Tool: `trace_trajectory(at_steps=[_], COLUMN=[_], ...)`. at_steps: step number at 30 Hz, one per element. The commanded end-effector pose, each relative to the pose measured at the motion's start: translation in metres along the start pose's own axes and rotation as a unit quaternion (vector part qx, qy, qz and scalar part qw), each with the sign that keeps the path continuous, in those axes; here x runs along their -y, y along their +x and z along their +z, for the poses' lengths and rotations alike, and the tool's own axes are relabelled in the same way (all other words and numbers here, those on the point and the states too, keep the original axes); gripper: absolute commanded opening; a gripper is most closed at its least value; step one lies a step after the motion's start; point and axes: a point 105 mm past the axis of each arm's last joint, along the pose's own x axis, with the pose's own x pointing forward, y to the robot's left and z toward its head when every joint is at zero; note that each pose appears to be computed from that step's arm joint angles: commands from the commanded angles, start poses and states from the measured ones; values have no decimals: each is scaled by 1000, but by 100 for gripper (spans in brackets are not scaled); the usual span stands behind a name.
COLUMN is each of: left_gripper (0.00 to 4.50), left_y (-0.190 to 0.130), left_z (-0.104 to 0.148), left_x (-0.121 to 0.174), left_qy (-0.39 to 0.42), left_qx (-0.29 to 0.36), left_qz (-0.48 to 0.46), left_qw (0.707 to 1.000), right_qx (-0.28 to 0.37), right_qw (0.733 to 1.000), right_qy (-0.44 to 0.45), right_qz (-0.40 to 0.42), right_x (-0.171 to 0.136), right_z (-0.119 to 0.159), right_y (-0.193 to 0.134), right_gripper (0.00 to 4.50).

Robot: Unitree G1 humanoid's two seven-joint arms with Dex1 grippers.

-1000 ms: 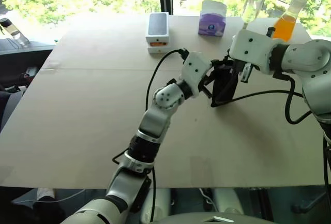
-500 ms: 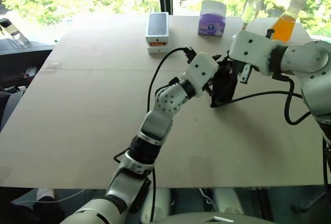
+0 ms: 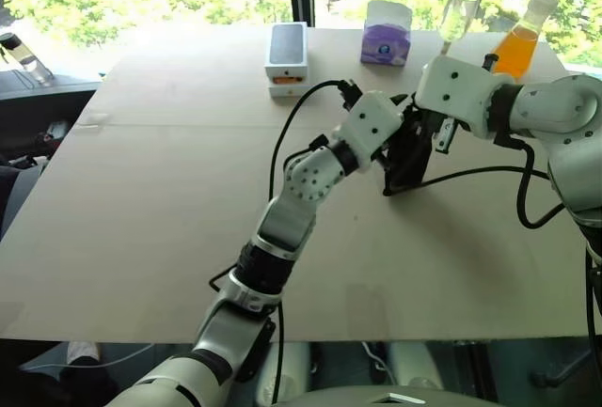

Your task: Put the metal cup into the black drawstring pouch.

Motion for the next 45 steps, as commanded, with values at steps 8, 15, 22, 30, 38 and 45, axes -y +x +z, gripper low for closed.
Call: trace_trajectory(at_steps=[8, 15, 22, 30, 38, 45], left_gripper=[13, 13, 13, 13, 13, 13], left_y=[3, 2, 1, 2, -5, -23], left_z=[11, -13, -21, -25, -35, -60], left_x=[4, 1, -3, -9, -16, -11], left_qy=[16, 9, -1, -11, -10, -21], left_qx=[20, -34, -55, -63, -89, -138], left_qz=[-5, 2, 12, 27, 31, 30], left_qw=[1000, 999, 998, 998, 995, 990], right_qx=[14, -5, -15, 5, 82, 147], right_qw=[999, 995, 982, 962, 885, 783], right_qy=[-4, 38, 58, 96, 238, 461], right_qz=[-33, -93, -178, -256, -392, -391], right_x=[12, 37, 80, 115, 180, 179], right_z=[8, -3, -9, -7, -12, -51], right_y=[-11, -16, -35, -54, -94, -97], right_gripper=[0, 0, 0, 0, 0, 0])
